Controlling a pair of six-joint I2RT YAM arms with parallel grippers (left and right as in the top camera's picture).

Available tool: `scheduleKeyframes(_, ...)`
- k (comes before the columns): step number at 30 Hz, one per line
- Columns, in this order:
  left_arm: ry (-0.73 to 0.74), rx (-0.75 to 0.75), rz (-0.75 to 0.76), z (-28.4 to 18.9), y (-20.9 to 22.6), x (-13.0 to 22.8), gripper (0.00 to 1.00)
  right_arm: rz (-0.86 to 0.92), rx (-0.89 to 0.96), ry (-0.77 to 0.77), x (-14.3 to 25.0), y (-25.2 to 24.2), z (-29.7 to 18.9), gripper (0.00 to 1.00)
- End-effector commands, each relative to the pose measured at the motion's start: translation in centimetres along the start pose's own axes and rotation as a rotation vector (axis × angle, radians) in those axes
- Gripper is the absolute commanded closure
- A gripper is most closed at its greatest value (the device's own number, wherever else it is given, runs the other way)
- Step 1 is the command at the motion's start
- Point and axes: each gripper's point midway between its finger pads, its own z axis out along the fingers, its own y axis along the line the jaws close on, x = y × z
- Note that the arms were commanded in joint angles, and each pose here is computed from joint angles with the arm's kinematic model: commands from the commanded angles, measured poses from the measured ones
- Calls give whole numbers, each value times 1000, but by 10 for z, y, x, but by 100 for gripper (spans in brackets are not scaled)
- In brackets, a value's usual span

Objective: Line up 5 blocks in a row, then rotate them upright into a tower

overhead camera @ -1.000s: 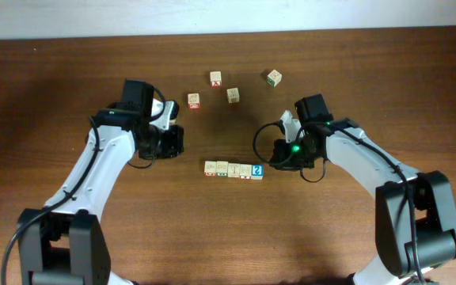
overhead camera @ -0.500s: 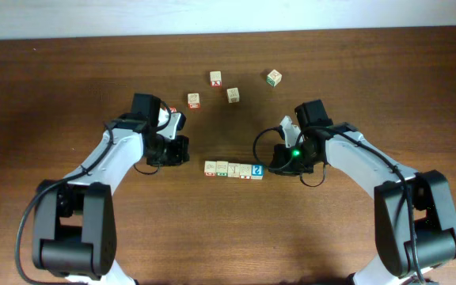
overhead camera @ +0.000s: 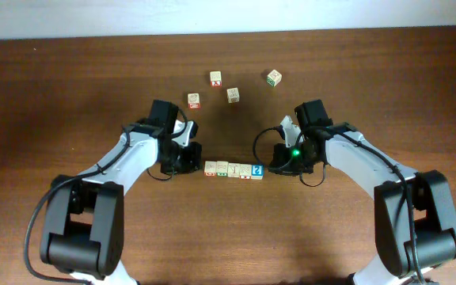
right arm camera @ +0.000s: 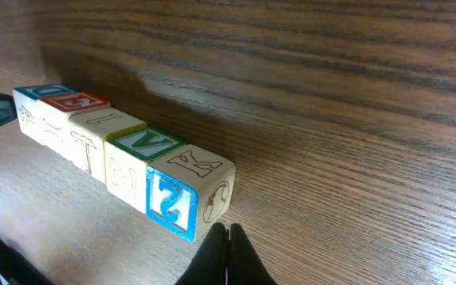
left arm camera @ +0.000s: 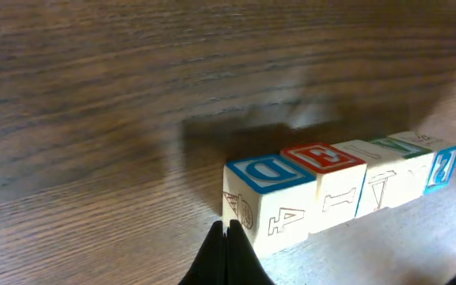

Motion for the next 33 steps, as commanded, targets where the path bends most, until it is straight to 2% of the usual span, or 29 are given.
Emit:
scheduleKeyframes(1, 3, -17, -22, 4, 6, 1, 100, 5, -7, 13, 4, 1, 3, 96)
scheduleKeyframes(33, 11, -57, 52, 14, -7, 7, 100, 5, -7, 14, 4, 1, 3, 96)
